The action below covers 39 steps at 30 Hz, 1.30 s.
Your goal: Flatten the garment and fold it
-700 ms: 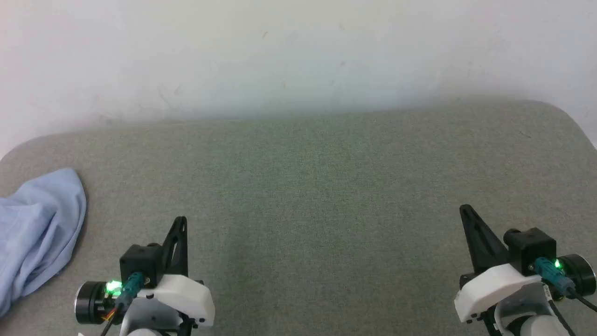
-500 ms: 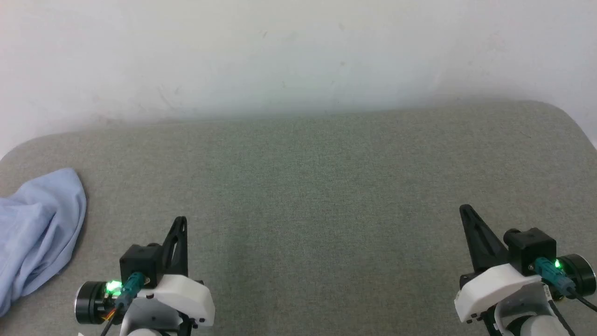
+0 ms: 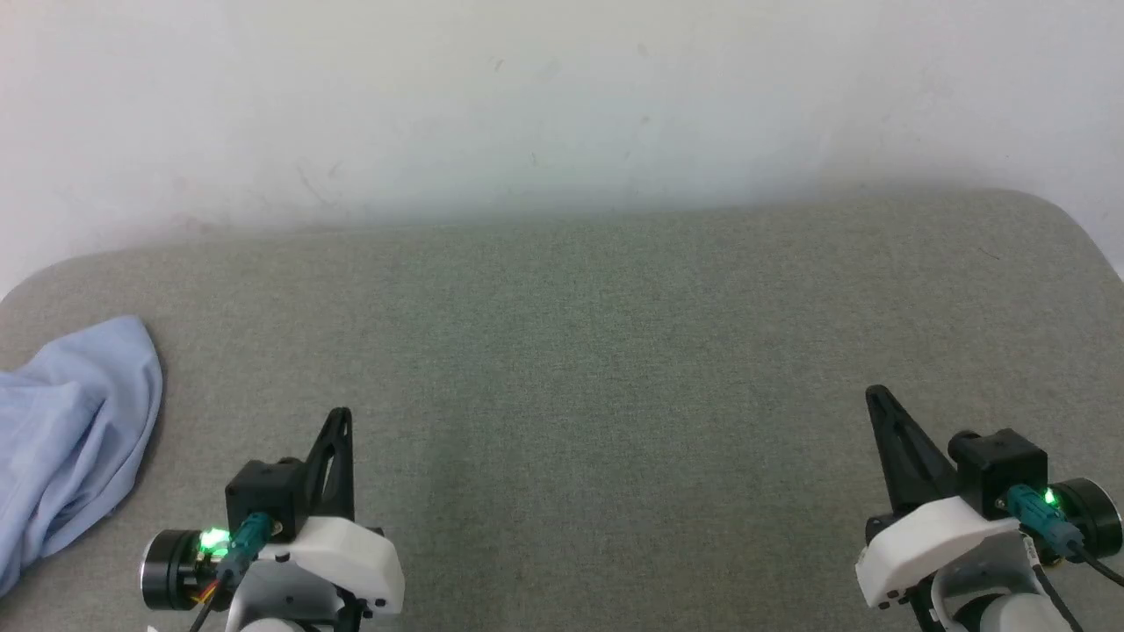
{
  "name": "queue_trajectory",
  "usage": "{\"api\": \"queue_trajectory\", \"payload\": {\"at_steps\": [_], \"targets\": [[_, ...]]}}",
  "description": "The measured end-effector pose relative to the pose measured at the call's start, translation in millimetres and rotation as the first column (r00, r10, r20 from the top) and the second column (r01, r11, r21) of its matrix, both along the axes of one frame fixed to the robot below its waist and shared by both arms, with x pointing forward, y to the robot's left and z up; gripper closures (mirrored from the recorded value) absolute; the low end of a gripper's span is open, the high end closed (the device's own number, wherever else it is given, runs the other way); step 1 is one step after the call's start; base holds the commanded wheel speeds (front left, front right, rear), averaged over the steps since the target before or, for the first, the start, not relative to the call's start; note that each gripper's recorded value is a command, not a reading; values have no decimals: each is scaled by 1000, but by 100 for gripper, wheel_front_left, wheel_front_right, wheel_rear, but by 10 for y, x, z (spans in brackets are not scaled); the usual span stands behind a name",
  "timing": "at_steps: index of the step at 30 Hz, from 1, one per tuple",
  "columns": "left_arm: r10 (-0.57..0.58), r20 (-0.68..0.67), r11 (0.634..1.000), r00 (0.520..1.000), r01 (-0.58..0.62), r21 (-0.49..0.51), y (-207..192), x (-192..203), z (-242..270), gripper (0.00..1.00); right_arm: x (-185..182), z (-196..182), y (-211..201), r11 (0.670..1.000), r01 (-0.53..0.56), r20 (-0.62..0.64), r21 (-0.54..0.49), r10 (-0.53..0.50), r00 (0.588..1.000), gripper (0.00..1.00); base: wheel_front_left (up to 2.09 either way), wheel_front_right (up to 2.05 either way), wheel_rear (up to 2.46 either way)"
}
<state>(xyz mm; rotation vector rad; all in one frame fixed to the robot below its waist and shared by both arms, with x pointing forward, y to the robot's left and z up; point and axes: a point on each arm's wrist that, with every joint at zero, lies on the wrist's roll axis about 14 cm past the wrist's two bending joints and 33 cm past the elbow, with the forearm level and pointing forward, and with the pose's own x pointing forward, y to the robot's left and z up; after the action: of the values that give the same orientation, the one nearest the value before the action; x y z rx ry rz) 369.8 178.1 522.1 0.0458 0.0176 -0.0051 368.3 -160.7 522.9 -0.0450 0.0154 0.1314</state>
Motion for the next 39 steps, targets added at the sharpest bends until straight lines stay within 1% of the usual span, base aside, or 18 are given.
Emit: {"api": "queue_trajectory", "payload": {"at_steps": [8,22,32,39], "targets": [[-7,-2,1000,1000,6,-4,-21,0,-14,0,-4,-7,-7,1000,2,0,1,-2,1000,0,0,0,0],[-9,23,999,1000,10,-49,-35,-21,17,0,18,1,1,1000,-2,17,18,1,1000,0,0,0,0],[31,53,997,998,-27,-74,93,-79,74,0,73,28,98,999,-31,38,25,30,999,0,0,0,0],[82,72,992,994,-75,-100,255,-153,108,0,125,76,223,997,-69,58,28,67,996,0,0,0,0]]}}
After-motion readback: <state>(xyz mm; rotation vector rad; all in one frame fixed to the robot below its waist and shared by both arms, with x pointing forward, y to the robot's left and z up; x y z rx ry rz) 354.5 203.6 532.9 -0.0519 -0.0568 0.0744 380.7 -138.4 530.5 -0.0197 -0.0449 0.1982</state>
